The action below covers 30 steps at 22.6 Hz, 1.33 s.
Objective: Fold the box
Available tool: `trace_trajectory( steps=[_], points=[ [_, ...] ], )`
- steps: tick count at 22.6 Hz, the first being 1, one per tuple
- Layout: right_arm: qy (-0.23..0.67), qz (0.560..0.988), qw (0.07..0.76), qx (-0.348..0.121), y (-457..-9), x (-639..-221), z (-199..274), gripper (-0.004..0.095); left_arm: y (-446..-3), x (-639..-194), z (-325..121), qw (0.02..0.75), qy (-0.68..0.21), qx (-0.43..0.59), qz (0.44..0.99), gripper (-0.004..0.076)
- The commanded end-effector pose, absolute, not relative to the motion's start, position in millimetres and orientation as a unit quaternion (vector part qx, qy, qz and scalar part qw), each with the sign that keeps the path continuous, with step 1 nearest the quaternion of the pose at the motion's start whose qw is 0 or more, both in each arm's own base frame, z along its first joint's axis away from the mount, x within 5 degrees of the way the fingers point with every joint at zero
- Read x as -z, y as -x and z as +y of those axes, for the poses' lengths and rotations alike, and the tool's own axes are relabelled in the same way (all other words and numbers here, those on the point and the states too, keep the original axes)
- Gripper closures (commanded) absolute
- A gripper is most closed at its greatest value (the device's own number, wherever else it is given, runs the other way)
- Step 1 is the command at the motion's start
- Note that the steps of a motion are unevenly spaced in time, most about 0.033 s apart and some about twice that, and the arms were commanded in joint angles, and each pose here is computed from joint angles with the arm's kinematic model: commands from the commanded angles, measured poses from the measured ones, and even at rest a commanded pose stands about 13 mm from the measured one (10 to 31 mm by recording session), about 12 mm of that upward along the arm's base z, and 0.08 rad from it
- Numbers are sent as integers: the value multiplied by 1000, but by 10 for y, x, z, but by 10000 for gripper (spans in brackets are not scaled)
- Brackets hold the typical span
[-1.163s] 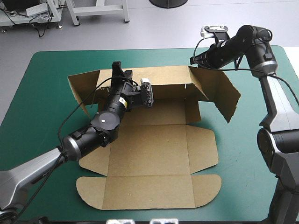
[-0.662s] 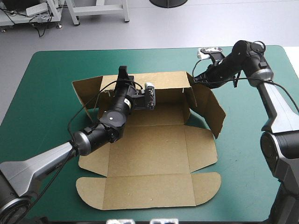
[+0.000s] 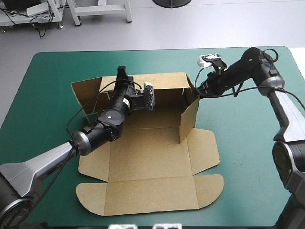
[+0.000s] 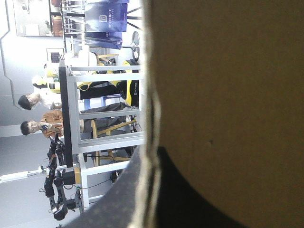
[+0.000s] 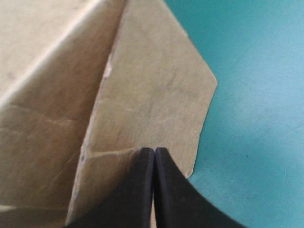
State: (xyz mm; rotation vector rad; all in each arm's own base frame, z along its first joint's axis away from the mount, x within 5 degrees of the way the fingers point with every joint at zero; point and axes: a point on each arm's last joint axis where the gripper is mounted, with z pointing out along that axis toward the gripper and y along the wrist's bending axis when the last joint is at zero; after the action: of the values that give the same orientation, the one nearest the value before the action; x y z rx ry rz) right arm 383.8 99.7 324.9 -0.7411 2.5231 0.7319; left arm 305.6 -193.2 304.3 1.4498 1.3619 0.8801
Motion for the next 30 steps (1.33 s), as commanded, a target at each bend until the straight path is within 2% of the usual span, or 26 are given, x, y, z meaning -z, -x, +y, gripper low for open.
trace_trajectory(
  steps=[1,6,9,13,17,21,26,28,30],
  points=[
    [297,869,286,-274,-3618,-3614,993,928,-3015,-3294,-1911,494,-574,-371,537,732],
    [300,851,357,-242,-3355,-3567,928,928,-3015,-3294,-1910,494,-574,-371,538,732],
    [310,839,378,-237,-3217,-3464,915,928,-3013,-3292,-1921,496,-577,-367,535,732],
    [307,801,445,-256,-3099,-3304,939,928,-3007,-3289,-1934,499,-577,-360,536,732],
    [306,778,500,-227,-2995,-3206,908,928,-3007,-3289,-1934,503,-572,-355,542,732],
    [316,768,517,-207,-2909,-3030,904,926,-3004,-3286,-1945,505,-575,-350,541,732],
    [324,763,514,-218,-2859,-2936,935,923,-3001,-3276,-1947,506,-572,-341,548,732],
    [340,760,508,-221,-2840,-2927,948,878,-3001,-3274,-1947,506,-571,-339,550,732],
    [355,758,500,-223,-2816,-2918,958,741,-3000,-3271,-1946,506,-570,-337,553,732]
  ],
)
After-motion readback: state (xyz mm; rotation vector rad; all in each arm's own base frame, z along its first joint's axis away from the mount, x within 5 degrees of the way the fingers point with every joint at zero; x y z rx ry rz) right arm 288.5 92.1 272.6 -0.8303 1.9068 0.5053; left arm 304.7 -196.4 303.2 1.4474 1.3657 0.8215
